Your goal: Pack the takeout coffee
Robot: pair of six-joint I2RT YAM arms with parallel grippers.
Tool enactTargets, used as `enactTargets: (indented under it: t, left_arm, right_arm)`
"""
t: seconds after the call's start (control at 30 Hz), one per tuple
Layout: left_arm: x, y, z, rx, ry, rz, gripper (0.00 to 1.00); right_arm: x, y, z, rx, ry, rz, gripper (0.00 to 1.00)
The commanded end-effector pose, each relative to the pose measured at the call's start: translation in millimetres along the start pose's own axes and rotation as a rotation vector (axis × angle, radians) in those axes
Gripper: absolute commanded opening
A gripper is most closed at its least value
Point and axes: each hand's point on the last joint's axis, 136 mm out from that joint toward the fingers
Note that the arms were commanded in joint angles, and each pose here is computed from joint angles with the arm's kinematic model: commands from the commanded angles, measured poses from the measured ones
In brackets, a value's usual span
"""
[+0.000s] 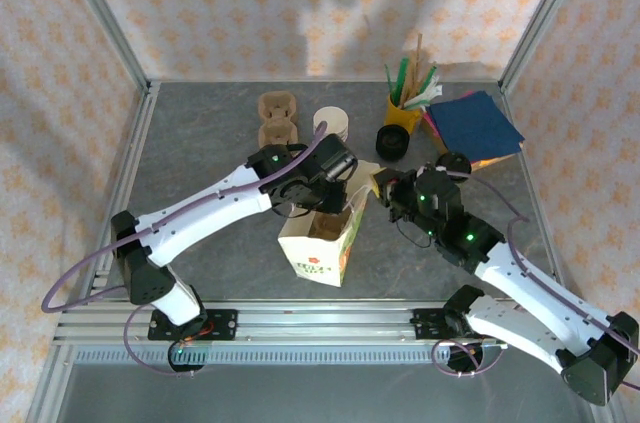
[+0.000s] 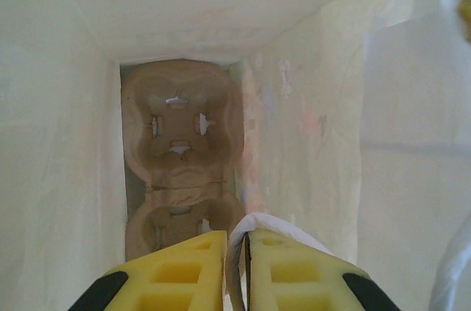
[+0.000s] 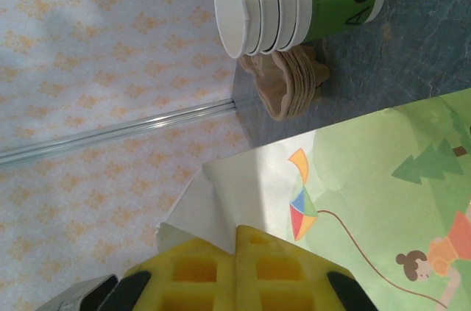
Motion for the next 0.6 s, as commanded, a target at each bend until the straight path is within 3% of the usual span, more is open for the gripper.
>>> enactTargets:
  t: [0.0, 0.23, 0.47, 0.57]
  left_arm:
    - [-13, 15, -29, -0.067, -0.067, -0.023, 0.23]
    - [-23, 34, -65, -0.164, -0.137, -0.06, 0.28]
    - [-21, 42, -76, -0.208, -0.138, -0.089, 0.39]
    - [-20, 43, -80, -0.217, -0.145, -0.095, 0.39]
  right_arm:
    - [-4, 1, -3, -0.003, -0.007, -0.035, 0.0]
    - [-11, 3, -2, -0.015, -0.038, -0.075, 0.0]
    - [-16, 4, -2, -0.02, -0.062, -0.093, 0.0]
    - [-18, 4, -2, -0.02, -0.069, -0.092, 0.0]
Point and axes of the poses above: each hand's point on the last joint's axis, 136 mm out from that joint toward the fingers, its own z axis out along the fingers, its own x axis along the line the jaws close on, y = z × x, and after that the axes turned 14 degrees about -z, right-handed
